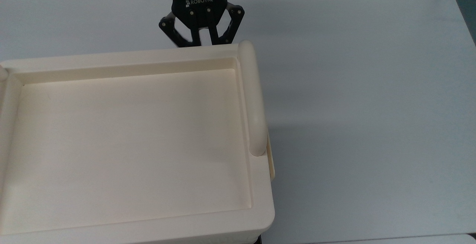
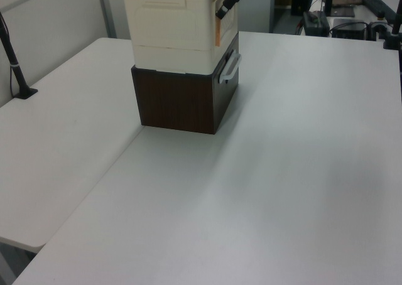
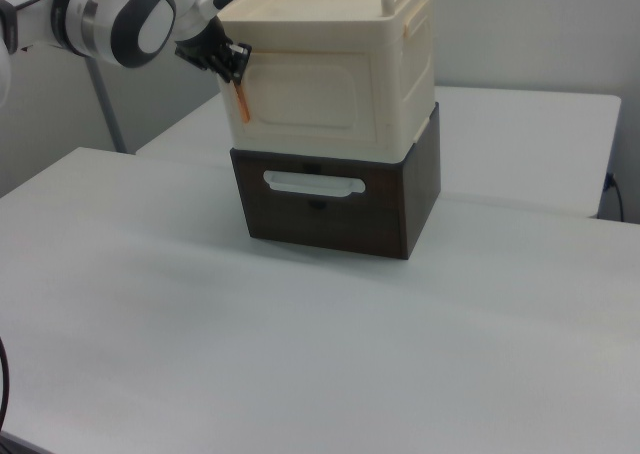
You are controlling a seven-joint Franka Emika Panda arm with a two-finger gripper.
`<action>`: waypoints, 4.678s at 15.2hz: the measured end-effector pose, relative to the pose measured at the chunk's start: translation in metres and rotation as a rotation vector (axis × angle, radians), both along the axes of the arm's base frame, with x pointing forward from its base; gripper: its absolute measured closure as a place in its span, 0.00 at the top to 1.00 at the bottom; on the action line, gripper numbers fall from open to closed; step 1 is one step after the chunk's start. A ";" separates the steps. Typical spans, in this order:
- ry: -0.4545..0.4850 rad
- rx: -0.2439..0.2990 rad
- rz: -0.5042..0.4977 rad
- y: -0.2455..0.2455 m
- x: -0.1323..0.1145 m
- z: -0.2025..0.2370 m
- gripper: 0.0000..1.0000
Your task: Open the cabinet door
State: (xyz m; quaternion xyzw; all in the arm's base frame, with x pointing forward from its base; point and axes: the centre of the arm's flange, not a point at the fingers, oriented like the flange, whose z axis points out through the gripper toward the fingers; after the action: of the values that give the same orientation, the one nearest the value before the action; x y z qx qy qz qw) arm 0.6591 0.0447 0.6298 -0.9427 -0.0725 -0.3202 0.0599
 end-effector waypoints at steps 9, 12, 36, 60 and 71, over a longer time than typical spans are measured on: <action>0.187 -0.019 0.030 -0.024 -0.034 0.012 0.15; 0.239 -0.024 0.030 -0.039 -0.046 0.013 0.15; 0.355 -0.091 -0.334 -0.336 -0.163 0.026 1.00; 0.566 -0.085 -0.090 -0.057 -0.109 0.018 1.00; 0.590 -0.168 -0.051 -0.057 -0.100 0.002 1.00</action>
State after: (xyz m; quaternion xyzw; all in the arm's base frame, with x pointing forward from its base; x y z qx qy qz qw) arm 0.5587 -0.0120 0.6315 -0.9981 -0.0546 -0.0269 -0.0076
